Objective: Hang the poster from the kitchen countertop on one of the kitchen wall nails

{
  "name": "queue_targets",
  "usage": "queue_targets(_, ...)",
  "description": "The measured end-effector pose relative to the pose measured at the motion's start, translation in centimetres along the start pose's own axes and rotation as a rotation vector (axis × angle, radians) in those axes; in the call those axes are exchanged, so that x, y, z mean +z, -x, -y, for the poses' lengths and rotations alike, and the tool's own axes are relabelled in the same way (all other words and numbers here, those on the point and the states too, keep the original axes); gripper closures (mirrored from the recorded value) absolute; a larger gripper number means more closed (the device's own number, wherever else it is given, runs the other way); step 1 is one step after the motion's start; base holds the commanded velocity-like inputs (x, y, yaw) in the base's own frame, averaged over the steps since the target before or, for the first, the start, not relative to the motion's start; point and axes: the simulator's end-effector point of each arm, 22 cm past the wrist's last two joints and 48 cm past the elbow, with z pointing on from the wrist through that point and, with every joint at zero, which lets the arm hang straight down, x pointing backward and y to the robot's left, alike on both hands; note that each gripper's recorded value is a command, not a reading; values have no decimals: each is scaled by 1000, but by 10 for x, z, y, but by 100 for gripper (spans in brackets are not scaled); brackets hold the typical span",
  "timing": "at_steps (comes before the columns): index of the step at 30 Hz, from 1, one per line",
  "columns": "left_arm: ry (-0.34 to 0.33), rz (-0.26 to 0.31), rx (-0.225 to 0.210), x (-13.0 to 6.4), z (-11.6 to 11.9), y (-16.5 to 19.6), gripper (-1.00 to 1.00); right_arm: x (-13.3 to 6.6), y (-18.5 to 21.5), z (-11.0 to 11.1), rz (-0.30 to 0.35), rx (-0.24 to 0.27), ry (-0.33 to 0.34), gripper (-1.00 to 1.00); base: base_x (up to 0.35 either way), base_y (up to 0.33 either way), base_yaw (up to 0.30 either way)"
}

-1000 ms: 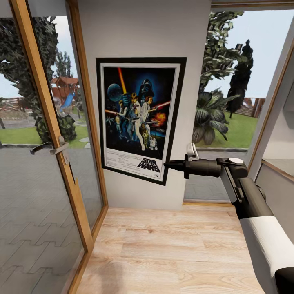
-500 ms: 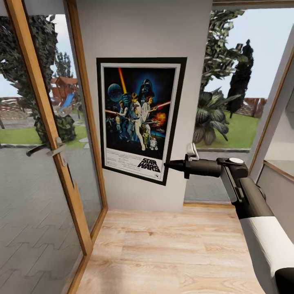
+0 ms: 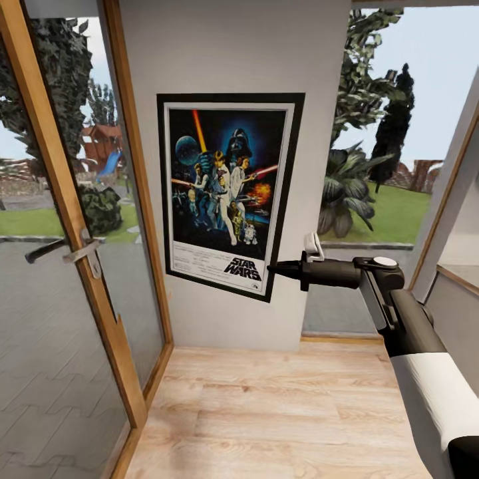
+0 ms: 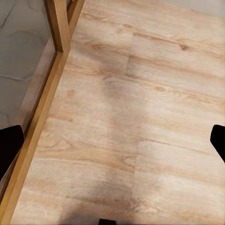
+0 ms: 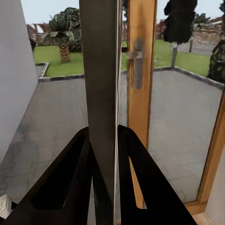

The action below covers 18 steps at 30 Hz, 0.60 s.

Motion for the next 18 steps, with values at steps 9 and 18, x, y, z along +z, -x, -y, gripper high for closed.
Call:
queue_targets(9,-1,0,0,0,0,0,-100,-1,0,0,0,-1,-1,100,237,0,0)
queue_targets(18,-1,0,0,0,0,0,-100,-1,0,0,0,-2,-1,100,330,0,0)
